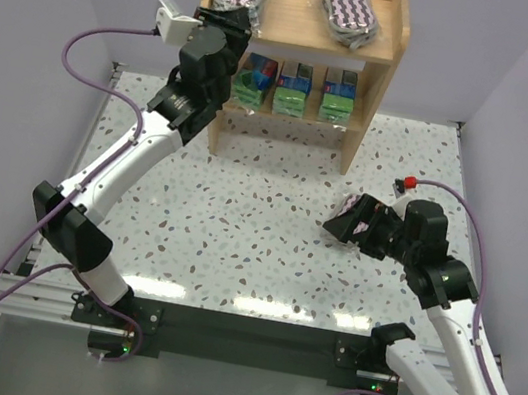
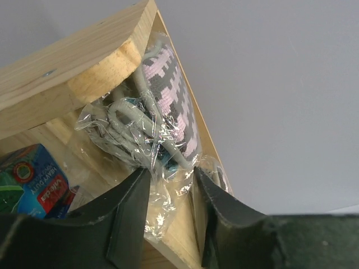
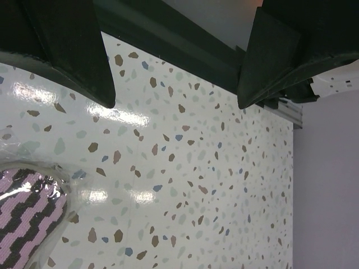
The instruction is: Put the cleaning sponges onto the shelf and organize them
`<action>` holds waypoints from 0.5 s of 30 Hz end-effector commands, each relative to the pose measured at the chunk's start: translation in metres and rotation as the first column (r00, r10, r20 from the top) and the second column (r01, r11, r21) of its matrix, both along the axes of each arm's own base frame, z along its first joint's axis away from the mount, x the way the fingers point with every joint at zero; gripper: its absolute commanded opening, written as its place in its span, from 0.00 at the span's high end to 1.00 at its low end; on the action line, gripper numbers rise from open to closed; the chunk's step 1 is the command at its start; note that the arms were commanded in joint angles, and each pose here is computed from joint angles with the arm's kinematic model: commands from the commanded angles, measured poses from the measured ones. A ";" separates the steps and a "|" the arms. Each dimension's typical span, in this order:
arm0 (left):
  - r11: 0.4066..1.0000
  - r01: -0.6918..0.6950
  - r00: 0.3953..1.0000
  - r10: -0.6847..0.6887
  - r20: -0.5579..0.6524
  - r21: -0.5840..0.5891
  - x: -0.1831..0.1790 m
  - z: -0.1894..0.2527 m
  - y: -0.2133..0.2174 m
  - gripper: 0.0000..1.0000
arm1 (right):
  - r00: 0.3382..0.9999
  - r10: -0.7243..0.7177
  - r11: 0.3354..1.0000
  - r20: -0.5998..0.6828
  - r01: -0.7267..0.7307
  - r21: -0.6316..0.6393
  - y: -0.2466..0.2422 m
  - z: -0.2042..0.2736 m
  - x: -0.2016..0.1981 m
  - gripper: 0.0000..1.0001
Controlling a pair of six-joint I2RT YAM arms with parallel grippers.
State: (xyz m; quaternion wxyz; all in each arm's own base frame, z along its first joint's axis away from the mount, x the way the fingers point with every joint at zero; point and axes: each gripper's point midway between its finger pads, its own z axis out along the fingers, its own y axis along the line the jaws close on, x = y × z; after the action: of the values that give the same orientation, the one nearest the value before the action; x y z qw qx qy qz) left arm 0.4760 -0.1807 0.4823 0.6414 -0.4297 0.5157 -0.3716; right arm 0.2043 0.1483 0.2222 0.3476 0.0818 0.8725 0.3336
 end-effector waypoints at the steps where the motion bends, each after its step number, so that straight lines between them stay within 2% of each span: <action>1: 0.999 -0.004 0.996 0.008 0.086 -0.046 -0.012 0.029 0.006 0.56 | 0.999 0.040 0.999 0.036 -0.040 0.009 0.004 0.013 -0.004 0.06; 2: 0.999 0.008 0.996 -0.004 0.094 -0.046 -0.015 0.031 0.006 0.52 | 0.998 0.041 0.999 0.043 -0.042 0.012 0.004 0.015 -0.003 0.06; 3: 0.999 0.019 0.995 -0.014 0.101 -0.047 -0.018 0.033 0.005 0.43 | 0.998 0.040 0.999 0.046 -0.041 0.014 0.004 0.017 -0.003 0.06; 7: 0.998 0.051 0.990 -0.046 0.134 -0.033 -0.029 0.046 0.002 0.23 | 0.997 0.035 0.999 0.070 -0.036 0.015 0.004 0.028 0.001 0.05; 8: 0.997 0.070 0.987 -0.065 0.145 -0.027 -0.032 0.051 0.000 0.15 | 0.997 0.032 0.999 0.076 -0.033 0.016 0.004 0.031 0.002 0.05; 12: 0.991 0.133 0.976 -0.132 0.173 0.003 -0.043 0.059 -0.007 0.00 | 0.996 0.003 1.000 0.085 -0.003 0.001 0.000 0.036 0.008 0.04; 15: 0.981 0.189 0.963 -0.193 0.190 0.035 -0.058 0.060 -0.010 0.00 | 0.994 -0.012 1.000 0.105 0.012 0.005 -0.001 0.046 0.013 0.03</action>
State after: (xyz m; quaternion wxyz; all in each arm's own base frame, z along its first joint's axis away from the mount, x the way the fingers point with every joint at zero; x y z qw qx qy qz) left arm 0.4470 -0.1914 0.5098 0.6394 -0.3782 0.5129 -0.4301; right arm 0.2113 0.1487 0.2458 0.3671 0.0795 0.8635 0.3366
